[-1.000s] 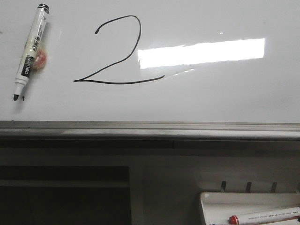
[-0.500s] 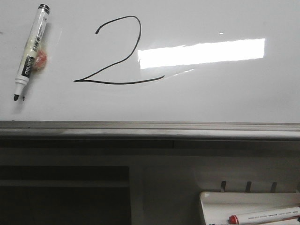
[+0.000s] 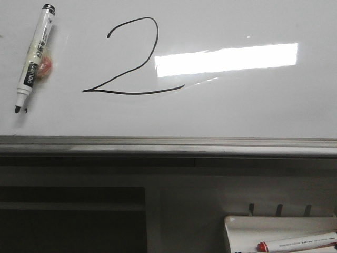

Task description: Write number 2 on whiteboard

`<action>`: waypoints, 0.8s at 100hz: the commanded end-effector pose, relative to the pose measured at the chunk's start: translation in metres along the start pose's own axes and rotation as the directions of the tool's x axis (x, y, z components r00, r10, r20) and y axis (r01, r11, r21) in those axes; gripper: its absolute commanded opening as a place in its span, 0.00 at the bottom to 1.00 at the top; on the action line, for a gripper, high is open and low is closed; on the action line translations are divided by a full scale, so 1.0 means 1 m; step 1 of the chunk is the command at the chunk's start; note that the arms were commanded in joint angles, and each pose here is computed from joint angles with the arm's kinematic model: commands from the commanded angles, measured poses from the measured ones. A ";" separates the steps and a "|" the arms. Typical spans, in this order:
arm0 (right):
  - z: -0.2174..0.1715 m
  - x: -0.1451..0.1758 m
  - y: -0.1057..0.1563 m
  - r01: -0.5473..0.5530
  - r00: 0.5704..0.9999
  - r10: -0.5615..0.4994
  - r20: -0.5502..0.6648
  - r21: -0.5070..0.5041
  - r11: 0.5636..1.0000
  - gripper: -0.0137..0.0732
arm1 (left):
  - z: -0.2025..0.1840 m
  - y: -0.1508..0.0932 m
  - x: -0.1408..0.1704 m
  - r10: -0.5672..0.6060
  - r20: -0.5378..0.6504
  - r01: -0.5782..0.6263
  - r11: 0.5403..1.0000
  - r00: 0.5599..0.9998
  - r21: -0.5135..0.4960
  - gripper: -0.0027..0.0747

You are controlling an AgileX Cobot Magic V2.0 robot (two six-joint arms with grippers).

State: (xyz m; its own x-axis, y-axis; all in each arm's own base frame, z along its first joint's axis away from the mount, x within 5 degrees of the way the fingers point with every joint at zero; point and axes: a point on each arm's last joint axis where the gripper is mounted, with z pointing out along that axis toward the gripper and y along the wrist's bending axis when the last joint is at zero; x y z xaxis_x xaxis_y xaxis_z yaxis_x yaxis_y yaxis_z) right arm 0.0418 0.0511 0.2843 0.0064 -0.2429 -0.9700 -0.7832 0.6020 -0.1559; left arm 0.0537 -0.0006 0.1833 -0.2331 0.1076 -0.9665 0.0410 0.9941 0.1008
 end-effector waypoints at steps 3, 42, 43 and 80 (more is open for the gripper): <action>-0.001 -0.014 -0.003 0.002 0.996 -0.004 0.085 0.021 1.000 0.08 | -0.001 0.001 -0.004 0.000 0.089 0.001 1.000 0.996 -0.012 0.01; -0.001 -0.013 -0.003 0.002 0.996 -0.004 0.084 0.020 1.000 0.07 | -0.001 0.001 -0.004 0.000 0.089 0.001 1.000 0.996 -0.012 0.01; -0.001 -0.013 -0.003 0.002 0.996 -0.004 0.084 0.020 1.000 0.08 | -0.001 0.001 -0.004 0.000 0.089 0.001 1.000 0.996 -0.012 0.01; -0.003 -0.020 -0.014 -0.028 0.987 -0.002 0.158 0.186 0.982 0.08 | -0.001 0.001 -0.004 0.000 0.089 0.001 1.000 0.996 -0.012 0.01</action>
State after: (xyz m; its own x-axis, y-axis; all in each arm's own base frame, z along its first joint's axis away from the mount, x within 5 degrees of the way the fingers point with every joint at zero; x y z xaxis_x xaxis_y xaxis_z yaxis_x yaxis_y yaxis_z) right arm 0.0474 0.0475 0.2897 0.0273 -0.1974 -0.9799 -0.7132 0.6830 -0.1574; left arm 0.0537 -0.0005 0.1833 -0.2330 0.1117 -0.9660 0.0413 0.9936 0.1049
